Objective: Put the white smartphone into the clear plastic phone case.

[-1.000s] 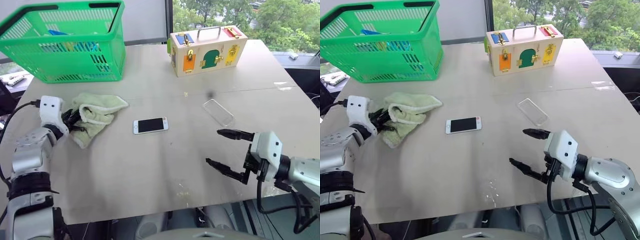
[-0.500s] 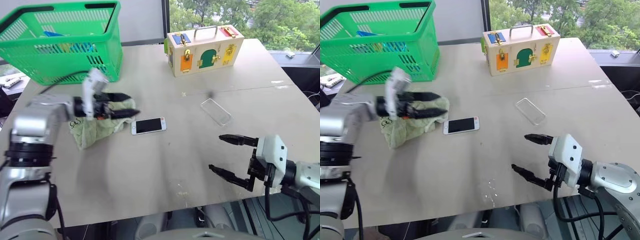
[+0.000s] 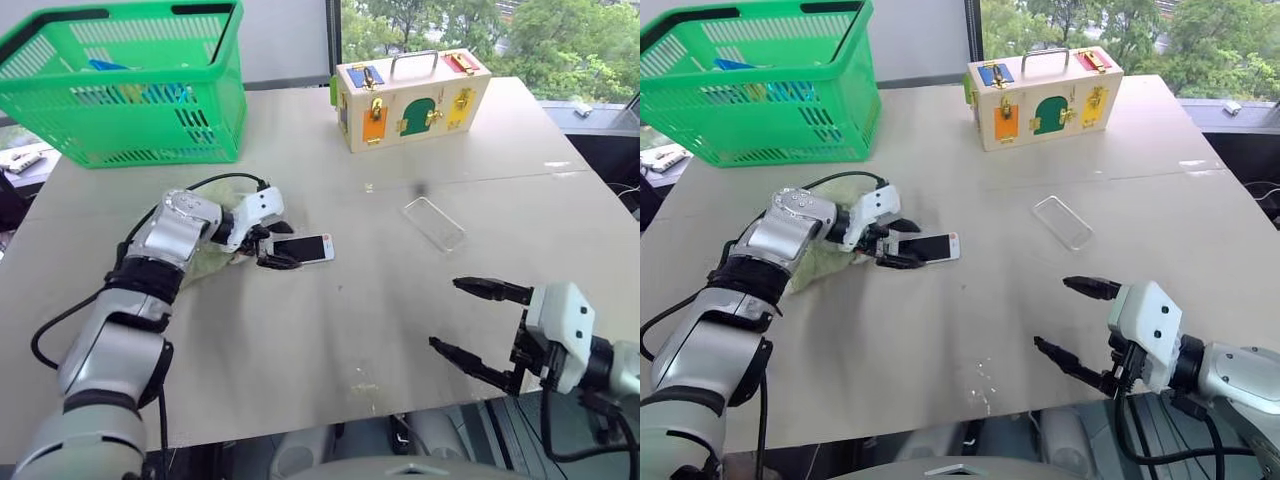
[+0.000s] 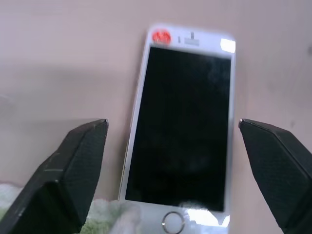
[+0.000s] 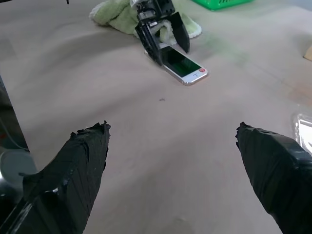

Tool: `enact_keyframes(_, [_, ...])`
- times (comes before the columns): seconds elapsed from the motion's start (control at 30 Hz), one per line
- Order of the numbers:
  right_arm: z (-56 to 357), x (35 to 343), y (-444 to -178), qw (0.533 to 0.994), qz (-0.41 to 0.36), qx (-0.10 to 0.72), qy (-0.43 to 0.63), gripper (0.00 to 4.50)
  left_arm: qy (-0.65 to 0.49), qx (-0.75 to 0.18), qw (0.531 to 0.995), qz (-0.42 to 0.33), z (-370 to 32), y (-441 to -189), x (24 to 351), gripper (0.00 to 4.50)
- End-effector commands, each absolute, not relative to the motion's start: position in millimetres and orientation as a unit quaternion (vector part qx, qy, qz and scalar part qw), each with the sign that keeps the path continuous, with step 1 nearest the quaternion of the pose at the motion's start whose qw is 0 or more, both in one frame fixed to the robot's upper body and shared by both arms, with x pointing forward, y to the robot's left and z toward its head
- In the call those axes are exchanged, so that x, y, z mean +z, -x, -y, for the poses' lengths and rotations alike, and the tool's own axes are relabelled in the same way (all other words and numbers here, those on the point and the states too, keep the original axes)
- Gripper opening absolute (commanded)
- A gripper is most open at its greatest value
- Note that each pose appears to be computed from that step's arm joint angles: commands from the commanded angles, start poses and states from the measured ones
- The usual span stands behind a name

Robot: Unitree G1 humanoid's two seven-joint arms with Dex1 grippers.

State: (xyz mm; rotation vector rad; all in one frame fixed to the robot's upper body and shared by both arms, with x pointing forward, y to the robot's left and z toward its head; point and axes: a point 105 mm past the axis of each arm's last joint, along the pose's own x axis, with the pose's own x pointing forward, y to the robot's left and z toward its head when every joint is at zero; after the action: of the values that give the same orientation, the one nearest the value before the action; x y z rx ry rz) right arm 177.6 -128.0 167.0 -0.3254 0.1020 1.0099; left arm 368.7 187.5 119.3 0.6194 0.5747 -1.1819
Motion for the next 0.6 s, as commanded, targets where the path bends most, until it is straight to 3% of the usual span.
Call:
enact_keyframes(0.03, [124.9,176.5,-172.5,0.860,-0.026,0.480,0.171,4.50,-0.293,-0.547,0.724,-0.302,-191.4,-365.5,107.5,4.44])
enact_keyframes(0.1, [124.5,175.8,-172.6,0.862,-0.026,0.477,0.172,4.50,-0.271,-0.555,0.717,-0.323,-191.0,-359.6,103.1,4.21])
enact_keyframes(0.23, [123.8,174.7,-174.1,0.863,-0.024,0.474,0.174,4.50,-0.236,-0.549,0.726,-0.340,-187.8,-351.9,100.3,2.81])
enact_keyframes(0.37, [124.8,174.2,-176.0,0.863,-0.023,0.472,0.177,4.50,-0.197,-0.509,0.769,-0.332,-180.2,-348.0,110.3,2.82])
enact_keyframes(0.5, [125.1,172.9,-176.6,0.863,-0.024,0.472,0.178,4.50,-0.173,-0.360,0.847,-0.352,-177.6,-349.4,129.3,2.82])
enact_keyframes(0.6, [123.8,172.5,-177.2,0.862,-0.022,0.474,0.177,4.50,-0.140,-0.295,0.870,-0.370,-169.5,-340.0,141.3,2.82])
